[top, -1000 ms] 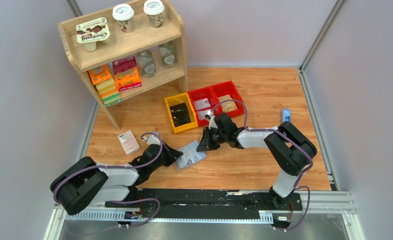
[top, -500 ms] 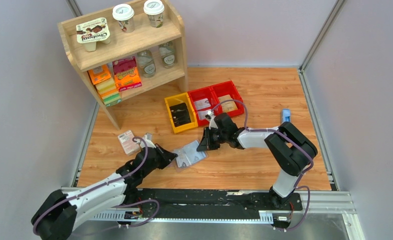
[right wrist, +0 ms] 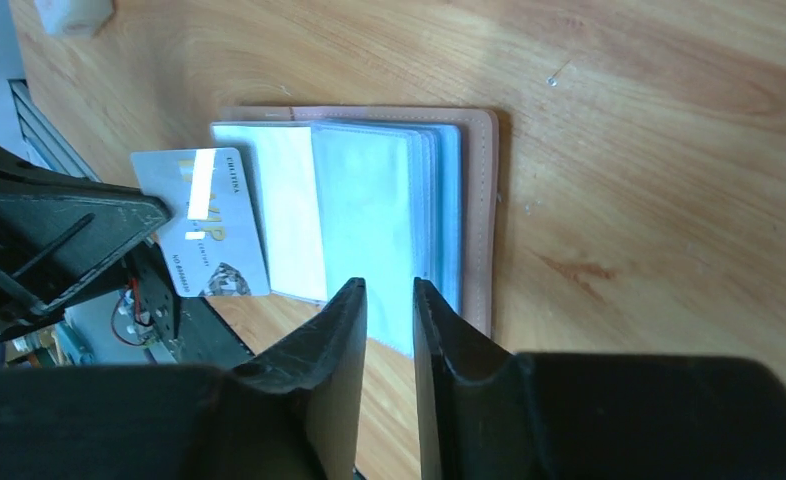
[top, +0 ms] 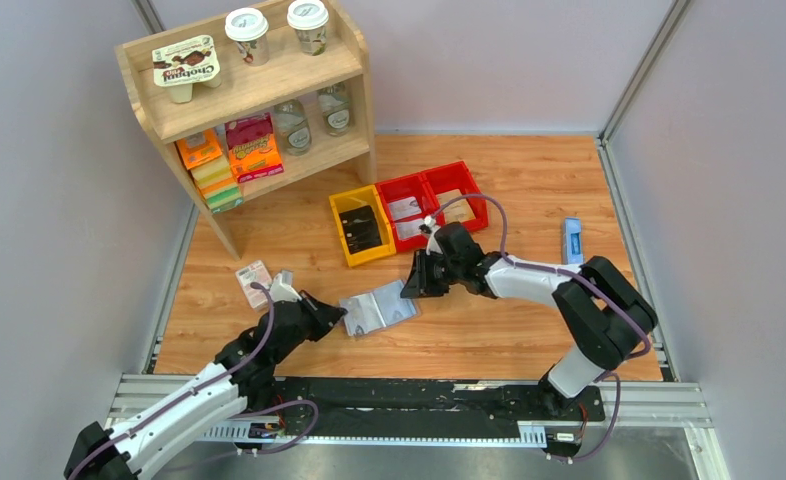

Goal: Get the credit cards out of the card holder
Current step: Place the credit card in the storage box.

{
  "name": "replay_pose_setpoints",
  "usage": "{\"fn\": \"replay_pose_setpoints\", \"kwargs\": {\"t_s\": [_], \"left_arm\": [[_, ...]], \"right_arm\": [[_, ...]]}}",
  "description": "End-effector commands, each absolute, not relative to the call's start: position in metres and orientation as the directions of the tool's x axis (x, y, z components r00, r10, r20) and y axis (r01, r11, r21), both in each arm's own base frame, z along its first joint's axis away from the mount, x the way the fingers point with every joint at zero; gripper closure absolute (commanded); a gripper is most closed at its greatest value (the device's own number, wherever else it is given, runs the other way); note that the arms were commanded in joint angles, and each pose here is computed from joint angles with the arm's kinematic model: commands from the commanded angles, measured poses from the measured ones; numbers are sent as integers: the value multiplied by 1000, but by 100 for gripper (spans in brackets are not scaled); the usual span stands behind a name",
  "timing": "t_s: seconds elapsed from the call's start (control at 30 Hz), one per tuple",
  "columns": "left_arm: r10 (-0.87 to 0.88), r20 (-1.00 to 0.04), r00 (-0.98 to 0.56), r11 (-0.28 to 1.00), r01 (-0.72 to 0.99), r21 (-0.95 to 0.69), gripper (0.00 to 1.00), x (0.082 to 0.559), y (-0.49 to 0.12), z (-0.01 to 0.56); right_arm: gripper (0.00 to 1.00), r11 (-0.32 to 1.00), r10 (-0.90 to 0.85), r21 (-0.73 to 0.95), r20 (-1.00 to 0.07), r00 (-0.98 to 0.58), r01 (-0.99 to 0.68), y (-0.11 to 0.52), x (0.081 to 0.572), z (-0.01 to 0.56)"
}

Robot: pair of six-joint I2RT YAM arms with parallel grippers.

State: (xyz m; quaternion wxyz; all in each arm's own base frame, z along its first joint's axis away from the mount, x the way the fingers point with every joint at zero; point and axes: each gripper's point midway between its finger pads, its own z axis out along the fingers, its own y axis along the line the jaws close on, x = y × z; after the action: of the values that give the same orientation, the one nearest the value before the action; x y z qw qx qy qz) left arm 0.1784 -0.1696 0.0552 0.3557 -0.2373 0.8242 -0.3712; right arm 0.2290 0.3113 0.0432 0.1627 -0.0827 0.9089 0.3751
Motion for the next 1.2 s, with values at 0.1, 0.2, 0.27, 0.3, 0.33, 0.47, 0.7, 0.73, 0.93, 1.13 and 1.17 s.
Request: {"fn": "replay_pose_setpoints", "kwargs": {"t_s": [0.1,0.2,0.27,0.3,0.33,0.47,0.7,0.73,0.93,1.13,1.17], "left_arm": [[-729,-399,-556,482,-3,-876,100,198,-184,120],[-781,-363,-507,409,23,-912,100,208,-186,144],[-814,-340,-471,359,52,-932,100,215,-187,162],[-827,-329,-456,335,72,-940,100,219,-189,172],[-848,-307,-432,291,103,-951,100,223,-190,189],[-895,-227,-385,187,140,-972,100,239,-195,222],[-909,-154,-386,83,194,-977,100,263,-223,266],[-910,-146,-389,69,206,-976,100,264,-226,271],[-911,-110,-397,26,211,-977,100,276,-245,283],[-913,-84,-399,-5,218,-976,100,282,-254,291],[-912,-81,-402,-11,220,-975,100,282,-255,291]], "right_arm": [[47,668,85,673,-492,-867,-316,312,249,119],[31,642,163,699,-525,-835,-315,309,252,151],[25,618,214,725,-529,-822,-306,307,251,167],[23,597,244,742,-531,-812,-306,308,252,175],[22,573,278,762,-526,-803,-301,307,251,184],[21,460,408,849,-463,-787,-261,304,246,208],[25,323,507,907,-407,-760,-270,309,240,237],[27,305,513,911,-404,-758,-279,311,239,241],[32,242,539,916,-401,-741,-320,319,245,262],[36,240,552,904,-428,-716,-355,323,252,275],[36,241,555,903,-429,-713,-356,323,253,276]]}}
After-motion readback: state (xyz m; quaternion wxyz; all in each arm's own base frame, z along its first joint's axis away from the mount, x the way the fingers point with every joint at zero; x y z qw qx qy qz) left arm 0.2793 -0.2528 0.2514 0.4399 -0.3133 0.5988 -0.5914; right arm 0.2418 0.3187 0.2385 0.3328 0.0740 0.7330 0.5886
